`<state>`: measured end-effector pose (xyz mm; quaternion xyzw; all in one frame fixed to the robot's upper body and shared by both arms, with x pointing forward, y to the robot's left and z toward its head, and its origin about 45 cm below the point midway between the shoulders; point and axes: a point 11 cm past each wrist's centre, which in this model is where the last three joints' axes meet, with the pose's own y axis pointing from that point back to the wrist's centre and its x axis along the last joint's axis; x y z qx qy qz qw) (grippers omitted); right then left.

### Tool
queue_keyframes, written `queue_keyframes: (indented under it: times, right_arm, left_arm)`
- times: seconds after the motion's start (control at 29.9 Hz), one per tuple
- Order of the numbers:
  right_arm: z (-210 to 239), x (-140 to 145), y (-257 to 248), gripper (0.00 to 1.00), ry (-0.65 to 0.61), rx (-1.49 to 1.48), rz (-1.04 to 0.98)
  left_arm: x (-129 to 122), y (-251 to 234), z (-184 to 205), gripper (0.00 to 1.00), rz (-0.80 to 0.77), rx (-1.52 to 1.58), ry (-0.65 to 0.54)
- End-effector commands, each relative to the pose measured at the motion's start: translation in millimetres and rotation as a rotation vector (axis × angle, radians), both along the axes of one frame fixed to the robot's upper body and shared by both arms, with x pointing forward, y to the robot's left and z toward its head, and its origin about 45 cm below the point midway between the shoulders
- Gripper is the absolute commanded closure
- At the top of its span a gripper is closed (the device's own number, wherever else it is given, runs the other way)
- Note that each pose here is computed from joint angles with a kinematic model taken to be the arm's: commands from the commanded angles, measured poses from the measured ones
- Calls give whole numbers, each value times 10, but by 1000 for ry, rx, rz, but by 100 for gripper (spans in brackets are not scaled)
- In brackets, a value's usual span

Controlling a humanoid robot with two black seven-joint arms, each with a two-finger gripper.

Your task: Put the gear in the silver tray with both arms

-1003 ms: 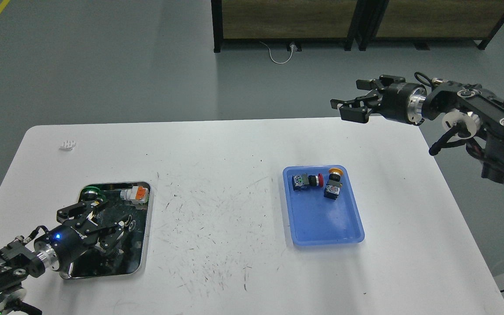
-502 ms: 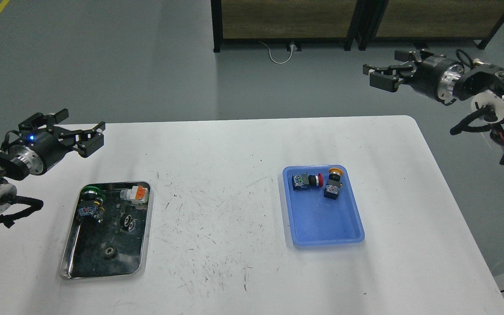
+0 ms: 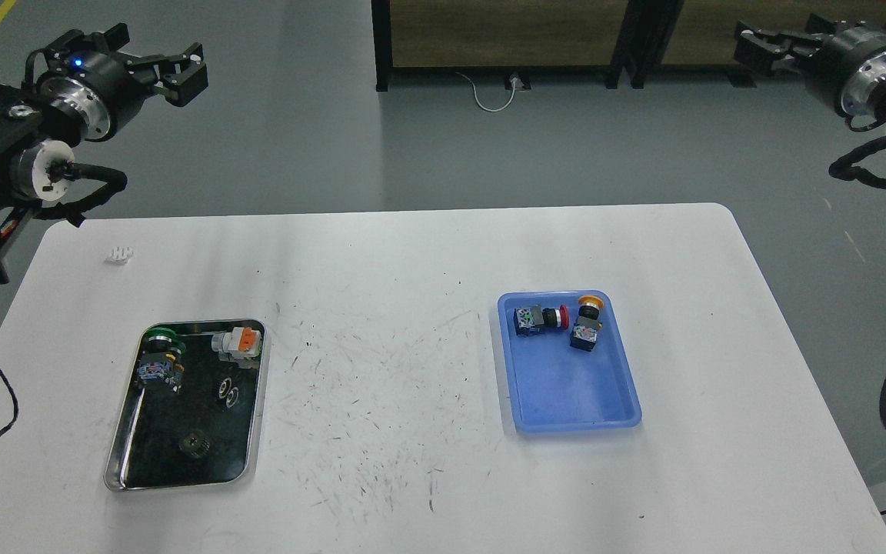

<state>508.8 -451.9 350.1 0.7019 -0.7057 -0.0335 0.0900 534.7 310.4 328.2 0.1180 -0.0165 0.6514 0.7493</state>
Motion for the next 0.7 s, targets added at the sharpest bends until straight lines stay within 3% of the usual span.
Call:
queue_keyframes:
  times: [0.0,0.67]
  right_arm:
    - [85,-2,-77,2,-39,24,-31]
    - [455,13,-196,1,-119,33,-105]
  left_arm:
    - [52,-41,193,7,1,-3,-54]
    - [104,-287,438,3,-27,-15,-111]
